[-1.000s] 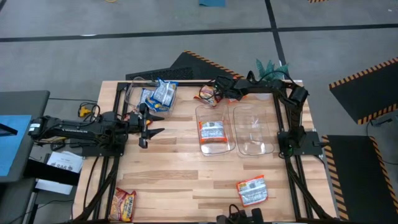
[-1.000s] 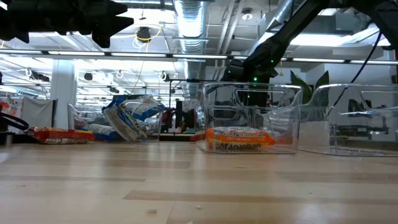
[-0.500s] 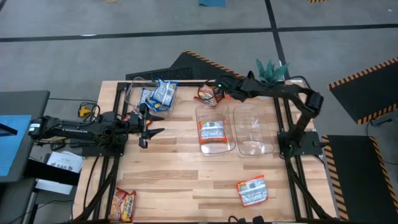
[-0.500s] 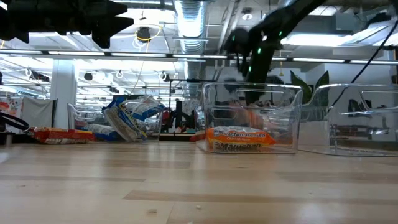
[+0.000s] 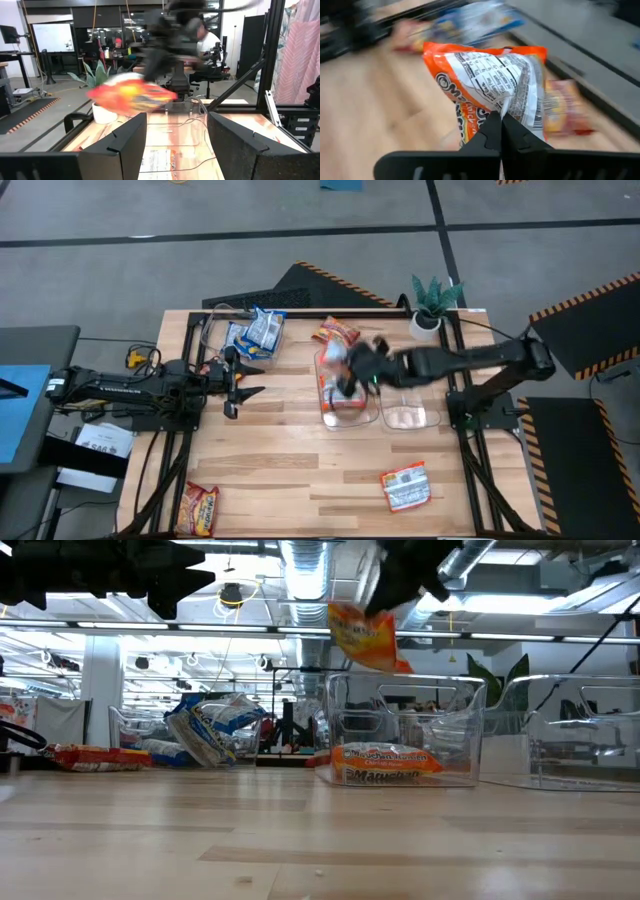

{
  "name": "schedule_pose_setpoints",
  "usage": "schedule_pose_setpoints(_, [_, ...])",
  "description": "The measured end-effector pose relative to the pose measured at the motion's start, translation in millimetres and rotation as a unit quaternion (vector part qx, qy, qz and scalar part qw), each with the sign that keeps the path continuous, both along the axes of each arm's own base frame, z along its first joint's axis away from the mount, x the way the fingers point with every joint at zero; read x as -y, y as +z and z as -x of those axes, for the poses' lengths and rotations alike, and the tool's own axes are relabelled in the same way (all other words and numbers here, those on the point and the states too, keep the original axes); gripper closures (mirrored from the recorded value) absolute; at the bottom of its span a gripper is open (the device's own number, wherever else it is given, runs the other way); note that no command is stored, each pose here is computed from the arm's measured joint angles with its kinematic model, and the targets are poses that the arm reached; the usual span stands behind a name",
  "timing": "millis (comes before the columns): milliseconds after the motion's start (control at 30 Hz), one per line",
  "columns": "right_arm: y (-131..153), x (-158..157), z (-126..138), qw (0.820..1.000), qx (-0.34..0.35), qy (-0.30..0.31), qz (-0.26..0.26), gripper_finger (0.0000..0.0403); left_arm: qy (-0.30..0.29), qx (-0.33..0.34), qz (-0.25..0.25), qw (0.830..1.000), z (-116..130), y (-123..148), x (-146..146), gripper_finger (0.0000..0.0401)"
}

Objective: Sort Maruchan noodles
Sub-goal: Put the top orange noodle pack into the bottom center transparent bin, then put the orange noodle pack into the bottom center transparent bin

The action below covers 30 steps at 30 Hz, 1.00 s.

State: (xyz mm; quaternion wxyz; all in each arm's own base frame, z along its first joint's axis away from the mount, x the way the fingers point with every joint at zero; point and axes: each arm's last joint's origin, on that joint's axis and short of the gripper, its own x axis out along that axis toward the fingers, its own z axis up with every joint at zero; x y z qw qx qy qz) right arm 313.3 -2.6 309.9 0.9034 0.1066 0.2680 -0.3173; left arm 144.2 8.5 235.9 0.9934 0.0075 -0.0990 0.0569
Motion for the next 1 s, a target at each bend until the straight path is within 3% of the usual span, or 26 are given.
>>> schedule_pose_setpoints(100, [-10, -30, -4, 0.999, -0.020, 0.034, 0.007, 0.0390, -0.001, 0.001, 0.006, 1.000, 0, 0, 0, 0.0202])
schedule_pose_setpoints(267, [-41, -49, -12, 0.995, -0.091, 0.047, 0.019, 0.0389, -0.003, 0.002, 0.013, 1.000, 0, 0, 0, 0.0202])
schedule_pose_setpoints(467, [-68, -65, -23, 0.983, -0.138, 0.116, -0.038, 0.0362, -0.004, -0.002, 0.020, 1.000, 0, -1, 0, 0.0202])
schedule_pose_setpoints(567, [-72, -71, -21, 0.976, -0.158, 0.137, -0.060, 0.0352, -0.003, -0.002, 0.018, 1.000, 0, -1, 0, 0.0202])
schedule_pose_setpoints(767, [-70, -70, -14, 0.975, -0.171, 0.121, -0.071, 0.0347, -0.004, -0.002, 0.021, 1.000, 0, -1, 0, 0.0202])
schedule_pose_setpoints(1000, [-57, -69, -9, 0.973, -0.191, 0.116, -0.059, 0.0346, -0.003, -0.002, 0.017, 1.000, 0, -1, 0, 0.0202])
